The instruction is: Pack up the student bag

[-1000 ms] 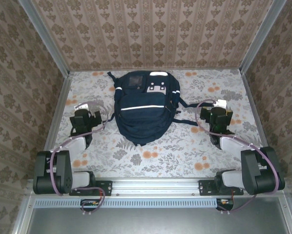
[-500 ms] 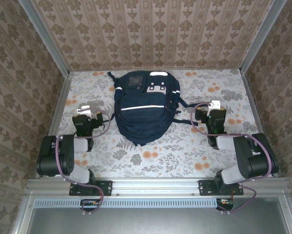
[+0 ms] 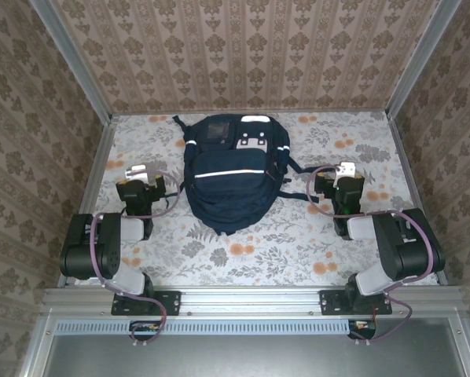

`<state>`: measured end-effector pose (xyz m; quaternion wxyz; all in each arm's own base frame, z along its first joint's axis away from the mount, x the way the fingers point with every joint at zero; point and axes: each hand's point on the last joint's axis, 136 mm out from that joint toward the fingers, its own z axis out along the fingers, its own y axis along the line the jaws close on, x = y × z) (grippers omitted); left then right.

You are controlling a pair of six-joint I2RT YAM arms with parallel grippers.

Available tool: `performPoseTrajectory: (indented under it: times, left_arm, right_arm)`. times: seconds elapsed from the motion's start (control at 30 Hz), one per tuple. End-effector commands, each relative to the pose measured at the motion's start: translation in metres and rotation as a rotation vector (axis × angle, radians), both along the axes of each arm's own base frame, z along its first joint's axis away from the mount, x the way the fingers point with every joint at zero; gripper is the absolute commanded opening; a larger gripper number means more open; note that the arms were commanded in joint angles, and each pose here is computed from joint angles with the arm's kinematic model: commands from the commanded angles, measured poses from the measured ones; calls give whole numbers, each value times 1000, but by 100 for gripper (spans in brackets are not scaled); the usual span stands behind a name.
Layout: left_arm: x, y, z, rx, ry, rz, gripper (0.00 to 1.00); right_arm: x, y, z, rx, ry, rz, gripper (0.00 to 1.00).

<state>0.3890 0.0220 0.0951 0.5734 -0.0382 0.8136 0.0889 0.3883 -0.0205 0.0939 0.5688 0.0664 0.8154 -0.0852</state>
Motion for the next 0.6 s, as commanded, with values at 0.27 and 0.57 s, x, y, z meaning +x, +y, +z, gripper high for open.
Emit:
performPoseTrajectory:
  times: [0.27, 0.57]
  left_arm:
    - [7, -9, 1, 21, 11, -61, 100]
    - [7, -8, 1, 11, 13, -65, 100]
  right_arm:
    - [5, -4, 7, 27, -33, -19, 100]
    - [4, -4, 7, 26, -38, -16, 100]
